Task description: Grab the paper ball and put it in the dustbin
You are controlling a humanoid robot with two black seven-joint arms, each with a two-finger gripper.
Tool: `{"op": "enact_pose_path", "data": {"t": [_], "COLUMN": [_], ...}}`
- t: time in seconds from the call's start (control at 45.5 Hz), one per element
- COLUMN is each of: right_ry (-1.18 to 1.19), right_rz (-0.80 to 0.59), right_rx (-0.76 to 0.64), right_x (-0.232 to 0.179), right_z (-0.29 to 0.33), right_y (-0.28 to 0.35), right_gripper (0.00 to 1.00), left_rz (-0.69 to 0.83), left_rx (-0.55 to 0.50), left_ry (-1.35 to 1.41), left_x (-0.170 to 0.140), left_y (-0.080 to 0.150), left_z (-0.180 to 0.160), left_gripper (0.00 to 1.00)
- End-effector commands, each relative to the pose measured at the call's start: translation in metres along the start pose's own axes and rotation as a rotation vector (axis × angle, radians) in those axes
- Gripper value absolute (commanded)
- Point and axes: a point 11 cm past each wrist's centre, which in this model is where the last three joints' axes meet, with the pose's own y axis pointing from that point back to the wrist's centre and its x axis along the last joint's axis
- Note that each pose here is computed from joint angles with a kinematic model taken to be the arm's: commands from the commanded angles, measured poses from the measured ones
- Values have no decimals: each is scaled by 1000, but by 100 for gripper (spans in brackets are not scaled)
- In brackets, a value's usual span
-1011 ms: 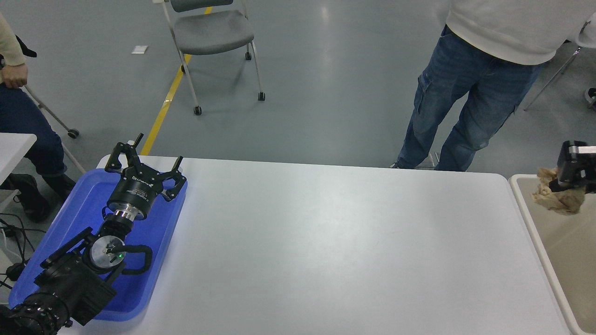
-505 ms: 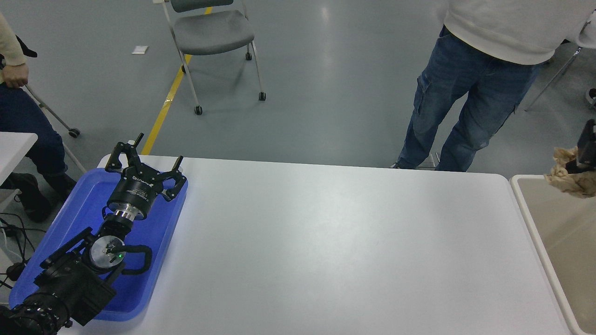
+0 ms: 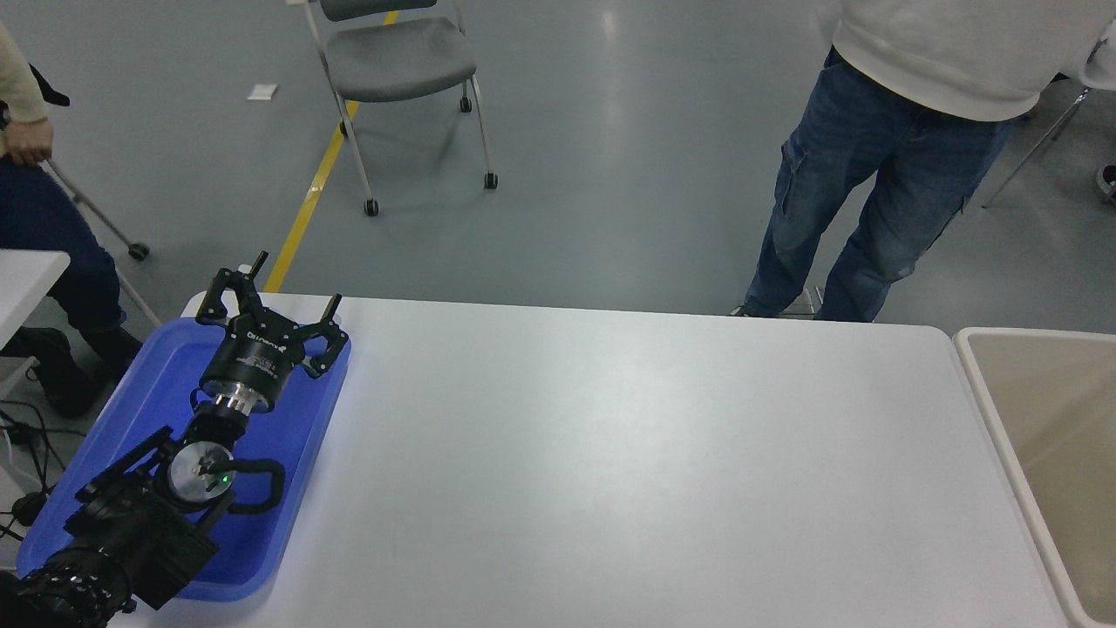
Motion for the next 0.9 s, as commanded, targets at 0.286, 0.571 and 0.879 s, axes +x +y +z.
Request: {"op": "enact_pose_path", "data": {"t": [0.286,0.571,0.879], "right_ry": [-247,-315,-219], "right_rz": [44,91,257], "right_rx": [-148,-224,-345], "right_x": [22,20,21], "right_z": [107,142,134], "right_y": [-105,-160,-220], "right_gripper": [0,0,0], "left_rz": [0,0,0], "left_rx": [1,1,-1], "left_ry": [0,0,0], "left_x": [0,0,0], "left_y": [0,0,0], "left_z": [0,0,0], "left_gripper": [100,100,100]}}
